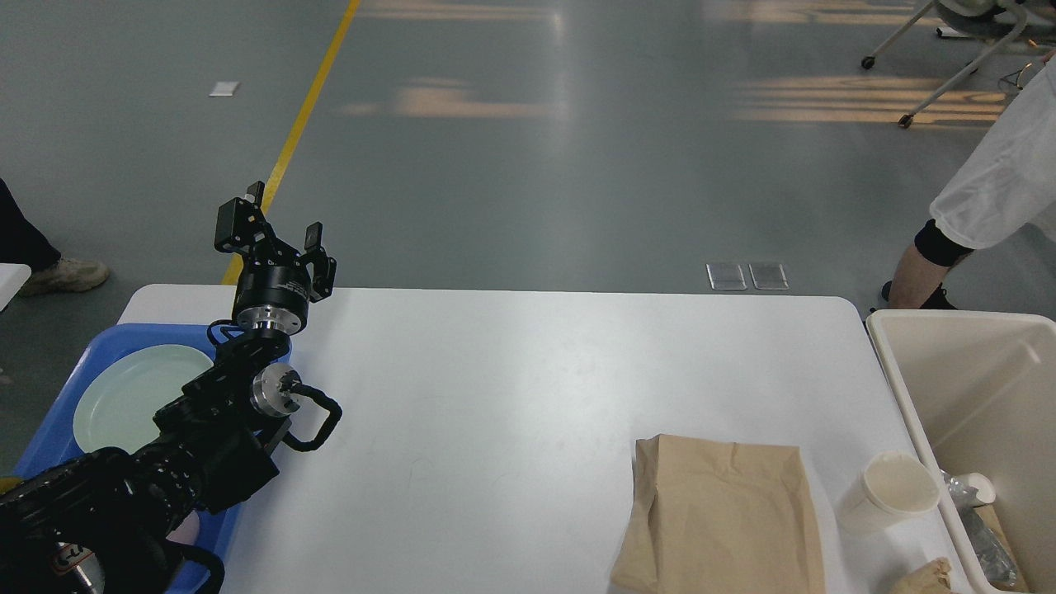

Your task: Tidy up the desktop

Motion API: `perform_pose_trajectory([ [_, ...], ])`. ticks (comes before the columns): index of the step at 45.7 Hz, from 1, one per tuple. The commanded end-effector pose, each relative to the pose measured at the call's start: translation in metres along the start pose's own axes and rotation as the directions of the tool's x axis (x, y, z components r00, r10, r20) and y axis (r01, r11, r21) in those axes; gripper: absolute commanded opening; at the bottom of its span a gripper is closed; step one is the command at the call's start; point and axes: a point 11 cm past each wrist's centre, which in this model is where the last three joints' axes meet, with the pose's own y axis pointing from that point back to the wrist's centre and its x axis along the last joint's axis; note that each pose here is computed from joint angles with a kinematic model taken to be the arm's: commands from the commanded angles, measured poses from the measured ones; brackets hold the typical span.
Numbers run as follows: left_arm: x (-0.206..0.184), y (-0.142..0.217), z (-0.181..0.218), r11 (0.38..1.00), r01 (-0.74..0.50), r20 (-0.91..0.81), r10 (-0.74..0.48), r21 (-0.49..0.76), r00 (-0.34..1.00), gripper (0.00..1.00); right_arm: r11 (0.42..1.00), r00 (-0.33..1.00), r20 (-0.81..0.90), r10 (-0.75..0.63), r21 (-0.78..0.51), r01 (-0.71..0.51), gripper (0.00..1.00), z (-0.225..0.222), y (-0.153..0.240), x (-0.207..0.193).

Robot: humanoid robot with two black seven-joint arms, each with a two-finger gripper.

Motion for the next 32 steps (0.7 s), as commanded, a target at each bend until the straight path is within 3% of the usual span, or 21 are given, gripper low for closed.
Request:
perform_pose_trajectory([
  [1,0.0,0.0,0.0,1.0,0.0,0.0,0.0,0.0,1.0,0.96,0.998,0.999,-0.014,0.05,-0.038,-0.051,0.0,0.028,-0.034,-0.025],
  [9,0.0,0.0,0.0,1.0,0.0,0.0,0.0,0.0,1.0,0.96,0.994,0.995,0.003,0.104,-0.026,-0.104,0.0,0.048,-0.076,-0.065],
  [21,0.0,0.0,0.0,1.0,0.0,0.0,0.0,0.0,1.0,0.96,0.968,0.96,0.158,0.23,0.063,-0.242,0.0,0.036,-0.134,-0.121],
  [25,0.0,0.0,0.0,1.0,0.0,0.0,0.0,0.0,1.0,0.96,0.96,0.953,0.171,0.249,0.082,-0.266,0.17,0.023,-0.147,-0.132],
  [32,0.0,0.0,0.0,1.0,0.0,0.0,0.0,0.0,1.0,0.96,0.961,0.958,0.162,0.238,0.101,-0.256,0.19,0.009,-0.161,-0.146],
])
